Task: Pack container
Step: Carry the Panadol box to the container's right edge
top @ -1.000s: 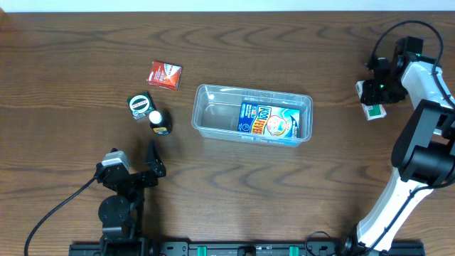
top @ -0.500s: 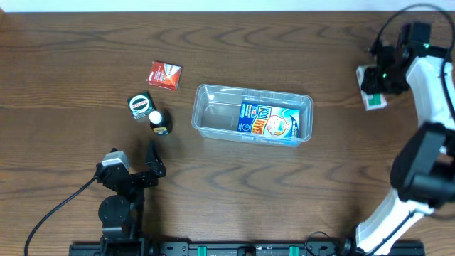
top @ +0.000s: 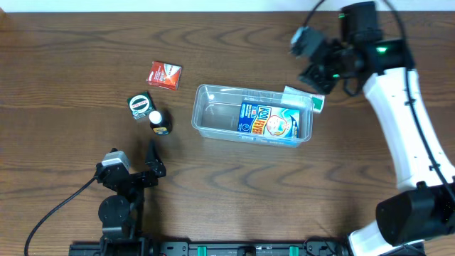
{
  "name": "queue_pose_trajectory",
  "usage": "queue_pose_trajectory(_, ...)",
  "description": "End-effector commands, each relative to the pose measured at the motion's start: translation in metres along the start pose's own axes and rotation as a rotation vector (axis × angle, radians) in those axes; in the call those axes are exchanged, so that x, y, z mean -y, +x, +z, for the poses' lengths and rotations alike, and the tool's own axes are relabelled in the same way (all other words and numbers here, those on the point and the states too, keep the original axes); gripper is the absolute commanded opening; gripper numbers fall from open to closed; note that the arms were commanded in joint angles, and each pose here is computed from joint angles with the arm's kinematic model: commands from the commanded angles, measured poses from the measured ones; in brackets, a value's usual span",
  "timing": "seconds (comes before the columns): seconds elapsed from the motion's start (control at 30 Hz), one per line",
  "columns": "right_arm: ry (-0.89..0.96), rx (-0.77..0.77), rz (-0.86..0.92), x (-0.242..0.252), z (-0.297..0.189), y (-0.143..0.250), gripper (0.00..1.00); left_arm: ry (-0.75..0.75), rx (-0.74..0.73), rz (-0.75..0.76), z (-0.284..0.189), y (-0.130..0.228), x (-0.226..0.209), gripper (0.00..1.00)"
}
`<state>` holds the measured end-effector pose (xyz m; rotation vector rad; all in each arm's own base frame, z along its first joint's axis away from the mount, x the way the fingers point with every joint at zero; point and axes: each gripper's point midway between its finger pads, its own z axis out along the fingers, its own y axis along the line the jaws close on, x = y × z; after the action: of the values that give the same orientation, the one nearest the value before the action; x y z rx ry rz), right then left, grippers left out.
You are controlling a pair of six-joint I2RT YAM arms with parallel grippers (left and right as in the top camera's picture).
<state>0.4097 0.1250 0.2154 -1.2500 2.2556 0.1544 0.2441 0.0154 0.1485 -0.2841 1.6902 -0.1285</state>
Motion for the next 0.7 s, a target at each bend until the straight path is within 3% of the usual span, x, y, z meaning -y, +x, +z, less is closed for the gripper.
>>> queue_pose_trajectory(0.0, -0.045, -0.005, -0.138, -0.019, 0.014, -0.012, 0.47, -0.028, -0.044, 0.008, 0.003, 0.018, -0.008, 0.98)
queue_pose_trajectory(0.13, -0.040, -0.003, -0.135, -0.024, 0.021, -0.019, 0.44, -0.028, -0.044, 0.009, 0.003, 0.018, -0.008, 0.98)
queue_pose_trajectory(0.3, 0.098, 0.008, 0.022, 0.016, 0.017, -0.017, 0.56, -0.028, -0.044, 0.009, 0.003, 0.018, -0.008, 0.98)
queue_pose_trajectory(0.37, 0.155, -0.003, 0.131, 0.037, 0.015, -0.007, 0.66, -0.028, -0.044, 0.008, 0.003, 0.018, -0.008, 0.98)
queue_pose_trajectory(0.6, 0.163, -0.085, 0.611, 0.070, 0.028, 0.054, 0.66, -0.028, -0.044, 0.009, 0.003, 0.018, -0.008, 0.98)
queue_pose_trajectory(0.67, 0.133, -0.124, 0.691, 0.067, 0.038, 0.068, 0.71, -0.028, -0.044, 0.008, 0.003, 0.018, -0.008, 0.98)
